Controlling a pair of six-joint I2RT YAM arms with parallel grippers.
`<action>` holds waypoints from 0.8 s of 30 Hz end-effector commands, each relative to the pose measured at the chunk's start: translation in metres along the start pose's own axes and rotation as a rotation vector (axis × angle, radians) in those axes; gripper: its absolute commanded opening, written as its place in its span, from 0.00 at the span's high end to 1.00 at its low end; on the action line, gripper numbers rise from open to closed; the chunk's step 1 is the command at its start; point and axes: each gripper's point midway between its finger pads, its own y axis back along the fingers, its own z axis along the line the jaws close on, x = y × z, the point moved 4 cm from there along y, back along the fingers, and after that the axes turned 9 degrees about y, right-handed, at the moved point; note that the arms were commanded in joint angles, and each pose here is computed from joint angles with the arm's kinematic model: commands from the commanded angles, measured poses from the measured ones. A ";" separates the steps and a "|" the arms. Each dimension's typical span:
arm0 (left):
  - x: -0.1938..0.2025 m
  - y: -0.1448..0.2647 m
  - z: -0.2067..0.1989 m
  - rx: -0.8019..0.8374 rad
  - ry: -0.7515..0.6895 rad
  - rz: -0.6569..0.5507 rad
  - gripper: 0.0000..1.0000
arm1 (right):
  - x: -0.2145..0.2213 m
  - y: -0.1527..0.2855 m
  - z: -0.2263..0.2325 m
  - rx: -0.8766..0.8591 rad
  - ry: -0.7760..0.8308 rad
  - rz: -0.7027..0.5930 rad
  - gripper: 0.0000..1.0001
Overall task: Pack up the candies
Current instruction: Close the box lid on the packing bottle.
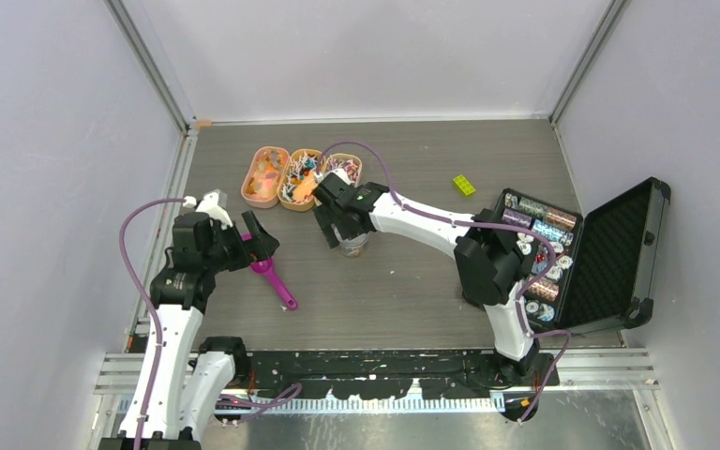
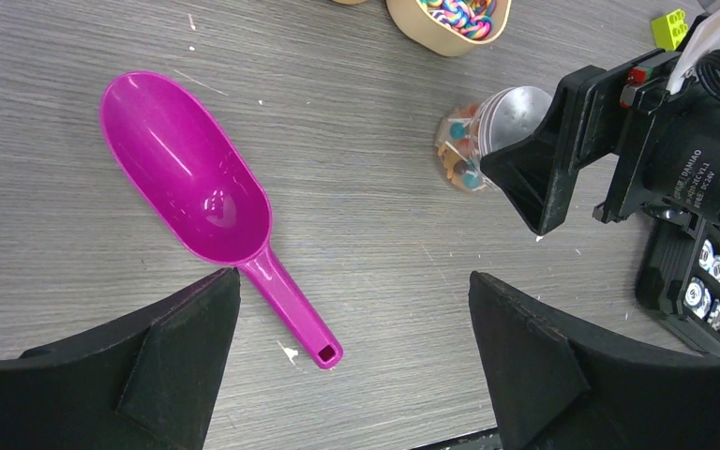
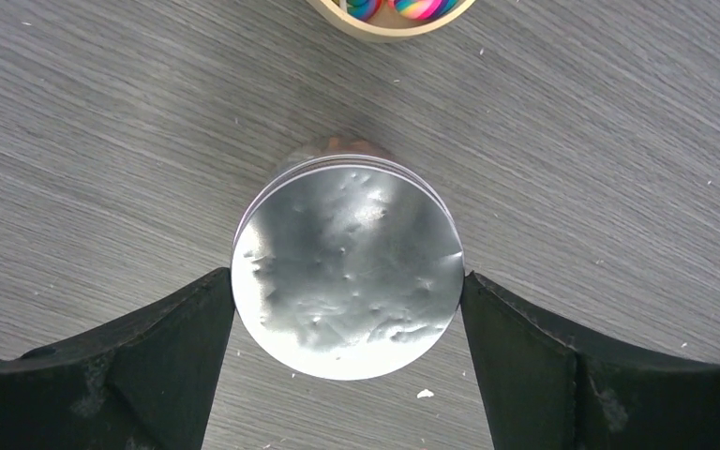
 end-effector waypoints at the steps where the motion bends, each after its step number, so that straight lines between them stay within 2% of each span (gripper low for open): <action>1: -0.007 0.001 -0.006 0.033 -0.041 -0.045 0.07 | -0.009 0.008 -0.006 0.017 0.001 -0.016 0.06; 11: -0.007 0.001 -0.005 0.035 -0.042 -0.043 0.07 | -0.021 0.019 -0.011 -0.068 -0.090 -0.093 0.05; 24: -0.006 0.001 -0.007 0.047 -0.043 -0.035 0.08 | -0.031 0.048 -0.022 -0.136 -0.150 -0.120 0.05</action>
